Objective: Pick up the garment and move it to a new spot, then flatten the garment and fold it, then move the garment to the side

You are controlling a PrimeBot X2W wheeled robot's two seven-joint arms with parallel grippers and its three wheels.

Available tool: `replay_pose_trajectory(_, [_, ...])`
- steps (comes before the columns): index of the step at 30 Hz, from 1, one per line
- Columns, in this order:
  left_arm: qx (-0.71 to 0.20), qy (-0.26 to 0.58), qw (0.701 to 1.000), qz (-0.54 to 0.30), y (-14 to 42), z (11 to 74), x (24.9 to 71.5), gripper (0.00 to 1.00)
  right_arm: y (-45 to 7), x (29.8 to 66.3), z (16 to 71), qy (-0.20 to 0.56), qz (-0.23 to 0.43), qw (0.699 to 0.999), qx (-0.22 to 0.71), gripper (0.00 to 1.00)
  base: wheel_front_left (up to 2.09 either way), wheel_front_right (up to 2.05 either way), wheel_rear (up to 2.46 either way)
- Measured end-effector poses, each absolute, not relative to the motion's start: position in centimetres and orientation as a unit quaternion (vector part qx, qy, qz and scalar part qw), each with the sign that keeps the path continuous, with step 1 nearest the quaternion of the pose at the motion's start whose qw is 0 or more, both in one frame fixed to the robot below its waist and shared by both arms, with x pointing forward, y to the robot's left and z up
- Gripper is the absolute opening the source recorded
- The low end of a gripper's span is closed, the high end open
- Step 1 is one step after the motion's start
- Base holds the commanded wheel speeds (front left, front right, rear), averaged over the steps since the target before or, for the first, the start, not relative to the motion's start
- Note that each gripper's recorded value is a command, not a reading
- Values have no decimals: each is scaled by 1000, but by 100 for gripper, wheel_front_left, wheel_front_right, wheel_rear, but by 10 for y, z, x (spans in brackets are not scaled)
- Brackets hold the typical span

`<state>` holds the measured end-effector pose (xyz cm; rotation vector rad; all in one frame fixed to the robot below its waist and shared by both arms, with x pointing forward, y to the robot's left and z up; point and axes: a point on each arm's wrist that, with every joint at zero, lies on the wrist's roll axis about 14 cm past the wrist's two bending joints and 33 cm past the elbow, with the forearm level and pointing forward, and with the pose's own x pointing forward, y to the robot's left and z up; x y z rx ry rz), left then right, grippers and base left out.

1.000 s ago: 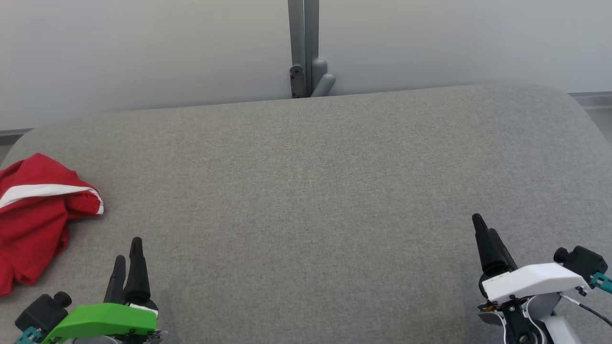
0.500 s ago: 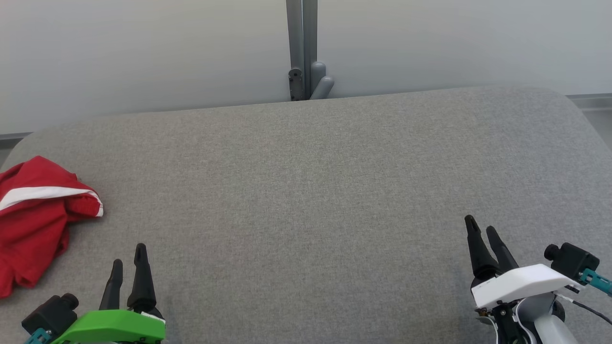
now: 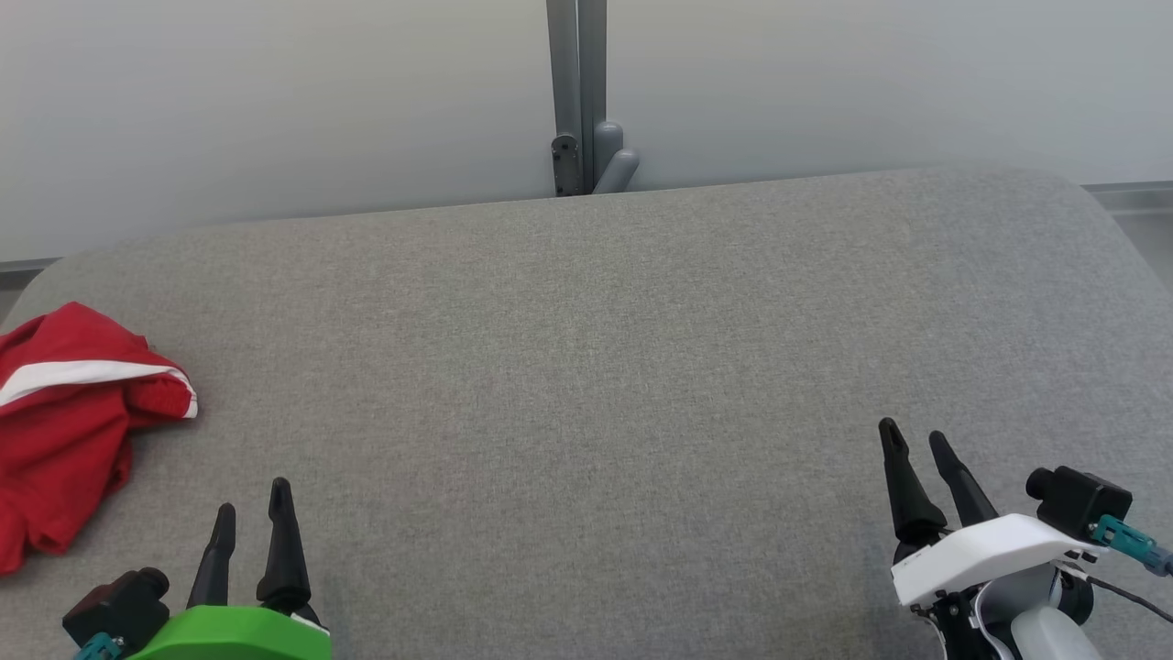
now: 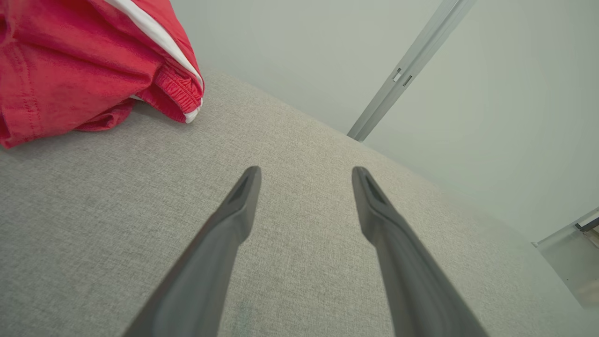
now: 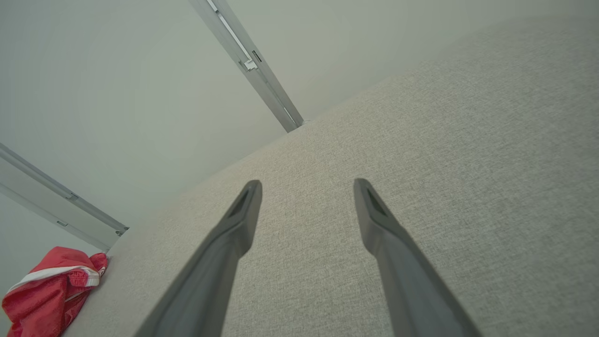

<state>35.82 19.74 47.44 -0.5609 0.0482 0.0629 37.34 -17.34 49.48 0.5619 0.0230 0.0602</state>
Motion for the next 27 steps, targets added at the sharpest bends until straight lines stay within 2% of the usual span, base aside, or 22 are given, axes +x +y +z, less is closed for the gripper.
replay_pose_trajectory(27, [-156,23,987,21,195,470,351,100,-162,371,498,-5,63,986,158,100,0,0,0])
